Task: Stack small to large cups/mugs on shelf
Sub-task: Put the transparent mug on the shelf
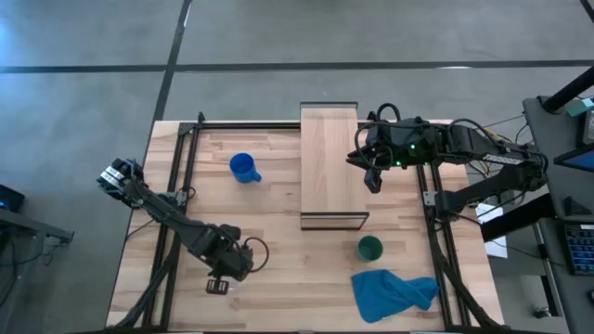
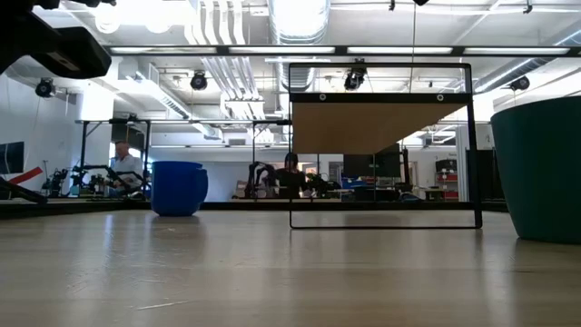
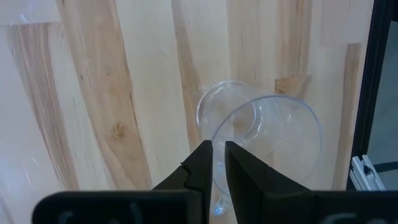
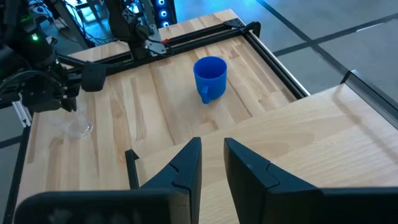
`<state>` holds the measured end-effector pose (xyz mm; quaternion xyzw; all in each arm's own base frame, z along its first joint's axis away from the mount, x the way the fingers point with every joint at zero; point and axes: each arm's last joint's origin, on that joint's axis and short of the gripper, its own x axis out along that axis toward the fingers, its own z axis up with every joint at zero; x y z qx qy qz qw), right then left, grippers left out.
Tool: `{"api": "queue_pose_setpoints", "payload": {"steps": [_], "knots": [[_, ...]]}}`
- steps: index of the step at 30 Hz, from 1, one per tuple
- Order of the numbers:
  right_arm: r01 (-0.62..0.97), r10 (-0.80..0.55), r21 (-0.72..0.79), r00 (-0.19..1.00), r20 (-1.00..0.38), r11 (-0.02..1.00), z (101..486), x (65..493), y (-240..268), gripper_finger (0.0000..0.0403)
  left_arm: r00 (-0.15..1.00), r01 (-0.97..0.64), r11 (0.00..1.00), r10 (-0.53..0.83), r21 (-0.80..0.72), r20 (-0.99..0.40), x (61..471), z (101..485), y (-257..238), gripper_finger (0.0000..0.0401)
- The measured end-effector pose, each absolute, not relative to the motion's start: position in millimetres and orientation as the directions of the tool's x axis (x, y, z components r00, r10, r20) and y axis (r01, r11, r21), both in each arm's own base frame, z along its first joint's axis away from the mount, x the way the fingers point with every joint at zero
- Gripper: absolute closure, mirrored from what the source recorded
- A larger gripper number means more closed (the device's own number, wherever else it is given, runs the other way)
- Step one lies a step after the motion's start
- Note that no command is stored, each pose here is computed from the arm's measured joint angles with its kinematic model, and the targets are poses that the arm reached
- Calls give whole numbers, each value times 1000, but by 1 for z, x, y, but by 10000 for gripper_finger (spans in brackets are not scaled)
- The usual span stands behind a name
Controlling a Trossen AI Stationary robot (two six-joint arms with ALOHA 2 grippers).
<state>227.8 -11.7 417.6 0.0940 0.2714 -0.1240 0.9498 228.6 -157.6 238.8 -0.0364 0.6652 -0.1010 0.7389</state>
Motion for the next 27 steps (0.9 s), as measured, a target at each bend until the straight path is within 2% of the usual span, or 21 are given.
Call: {"api": "queue_pose_setpoints", "payload": {"steps": [23, 27], "knots": [[286, -185, 111, 822, -539, 952, 418, 228, -12, 339, 46, 98, 985, -149, -145, -988, 235, 220, -163, 373], [286, -185, 111, 822, -538, 952, 418, 228, -12, 339, 41, 99, 985, -147, -142, -988, 236, 219, -164, 395]]}}
